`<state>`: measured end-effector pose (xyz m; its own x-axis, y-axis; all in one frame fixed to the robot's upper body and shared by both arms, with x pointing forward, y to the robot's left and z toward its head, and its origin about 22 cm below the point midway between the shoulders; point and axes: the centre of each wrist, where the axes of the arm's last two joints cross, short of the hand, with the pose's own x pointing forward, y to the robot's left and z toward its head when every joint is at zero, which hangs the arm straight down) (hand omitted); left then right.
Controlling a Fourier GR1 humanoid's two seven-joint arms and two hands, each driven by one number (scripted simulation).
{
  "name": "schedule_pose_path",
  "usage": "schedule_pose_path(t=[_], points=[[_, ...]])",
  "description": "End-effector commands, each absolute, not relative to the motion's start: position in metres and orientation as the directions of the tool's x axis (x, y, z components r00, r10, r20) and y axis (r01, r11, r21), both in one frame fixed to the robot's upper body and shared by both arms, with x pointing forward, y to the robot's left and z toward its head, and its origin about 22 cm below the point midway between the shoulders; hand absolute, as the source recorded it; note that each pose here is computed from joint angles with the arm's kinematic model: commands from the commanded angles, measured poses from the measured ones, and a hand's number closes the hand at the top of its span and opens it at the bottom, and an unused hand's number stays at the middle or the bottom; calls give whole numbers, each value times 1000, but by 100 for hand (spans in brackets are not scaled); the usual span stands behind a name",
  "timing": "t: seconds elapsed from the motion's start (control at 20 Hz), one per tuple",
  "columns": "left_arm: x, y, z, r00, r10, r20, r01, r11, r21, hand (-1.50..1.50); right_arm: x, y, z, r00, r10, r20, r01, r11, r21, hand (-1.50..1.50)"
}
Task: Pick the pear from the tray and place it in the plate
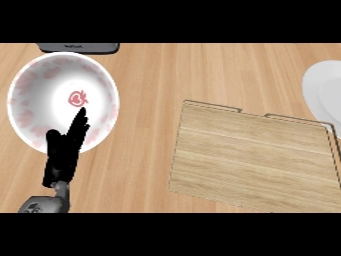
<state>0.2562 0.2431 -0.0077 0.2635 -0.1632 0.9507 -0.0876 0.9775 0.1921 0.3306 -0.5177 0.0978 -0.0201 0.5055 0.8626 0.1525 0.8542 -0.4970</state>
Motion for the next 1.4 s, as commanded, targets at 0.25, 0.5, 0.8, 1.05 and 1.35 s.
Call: schedule_pose_path(t=[0.25, 0.5, 0.8, 1.05, 1.35], points=[[258, 241, -2, 253, -176, 951, -68, 978, 199, 0, 291, -549, 86, -110, 326, 939, 139, 940, -310, -150], [250, 231, -6, 273, -160, 949, -92, 977, 191, 0, 281, -556, 87, -129, 290, 948, 114, 954, -276, -150], [250, 239, 1, 245, -164, 956, -70, 980, 186, 0, 289, -543, 72, -136, 333, 933, 138, 939, -315, -150], [261, 238, -2, 251, -176, 952, -71, 977, 200, 0, 286, -543, 67, -78, 368, 927, 153, 923, -353, -150], [259, 234, -11, 250, -157, 955, -80, 980, 182, 0, 276, -540, 47, -62, 404, 913, 194, 902, -386, -150]])
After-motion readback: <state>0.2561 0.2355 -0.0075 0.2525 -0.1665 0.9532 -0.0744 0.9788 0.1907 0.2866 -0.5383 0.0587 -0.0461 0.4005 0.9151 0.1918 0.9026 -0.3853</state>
